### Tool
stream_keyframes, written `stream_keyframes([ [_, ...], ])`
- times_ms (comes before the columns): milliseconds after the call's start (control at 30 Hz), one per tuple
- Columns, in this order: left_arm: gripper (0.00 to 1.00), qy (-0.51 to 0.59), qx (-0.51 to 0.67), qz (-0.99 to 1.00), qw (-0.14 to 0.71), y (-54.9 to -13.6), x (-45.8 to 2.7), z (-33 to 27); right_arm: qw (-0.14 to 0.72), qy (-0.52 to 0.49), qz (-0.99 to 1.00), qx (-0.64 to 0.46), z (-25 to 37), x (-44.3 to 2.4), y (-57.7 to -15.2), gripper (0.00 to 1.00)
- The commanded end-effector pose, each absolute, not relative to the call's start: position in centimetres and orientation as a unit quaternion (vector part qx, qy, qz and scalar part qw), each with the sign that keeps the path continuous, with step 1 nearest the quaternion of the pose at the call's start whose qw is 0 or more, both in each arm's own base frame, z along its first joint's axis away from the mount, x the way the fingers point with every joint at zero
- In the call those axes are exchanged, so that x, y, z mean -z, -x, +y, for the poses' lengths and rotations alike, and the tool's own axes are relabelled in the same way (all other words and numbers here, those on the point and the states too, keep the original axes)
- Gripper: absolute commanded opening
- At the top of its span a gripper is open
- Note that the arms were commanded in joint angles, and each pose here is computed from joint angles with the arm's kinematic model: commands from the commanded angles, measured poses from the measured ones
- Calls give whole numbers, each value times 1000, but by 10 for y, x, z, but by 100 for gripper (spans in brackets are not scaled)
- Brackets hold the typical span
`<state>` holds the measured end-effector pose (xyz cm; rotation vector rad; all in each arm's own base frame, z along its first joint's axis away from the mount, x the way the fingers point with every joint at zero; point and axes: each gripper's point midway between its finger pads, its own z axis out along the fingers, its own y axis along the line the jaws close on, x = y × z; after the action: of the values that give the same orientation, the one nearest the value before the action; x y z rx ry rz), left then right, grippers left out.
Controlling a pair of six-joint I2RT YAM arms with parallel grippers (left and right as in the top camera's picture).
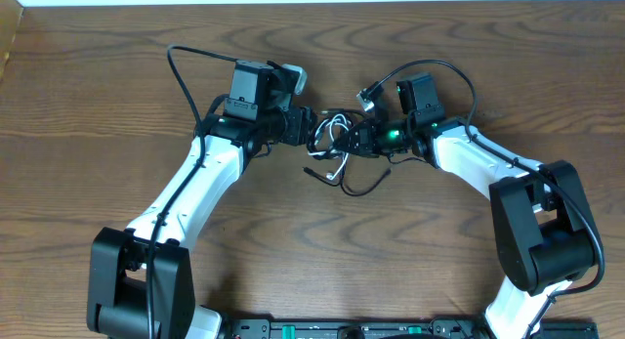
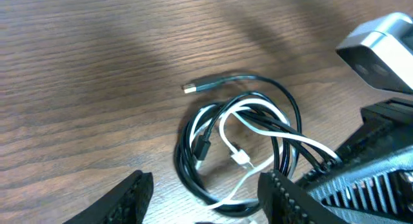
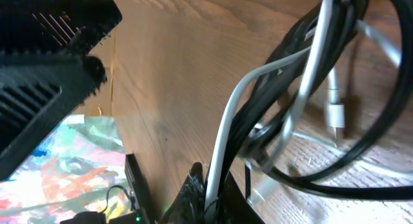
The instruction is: Untangle cables
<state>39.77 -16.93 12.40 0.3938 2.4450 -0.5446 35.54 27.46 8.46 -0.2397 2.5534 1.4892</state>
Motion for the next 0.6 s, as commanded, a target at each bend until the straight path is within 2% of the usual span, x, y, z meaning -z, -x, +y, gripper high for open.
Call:
stream_keyframes([
  [0, 54, -116, 203, 926, 296, -402, -124, -168, 88, 97, 850, -510, 279, -93, -352, 1],
  [267, 55, -86, 232, 948, 202, -368, -97, -171, 93, 103, 852, -504, 278, -91, -352, 1],
  [567, 54, -89, 277, 950, 116, -349, -56, -190, 61, 38, 923, -378, 243, -42, -344, 1],
])
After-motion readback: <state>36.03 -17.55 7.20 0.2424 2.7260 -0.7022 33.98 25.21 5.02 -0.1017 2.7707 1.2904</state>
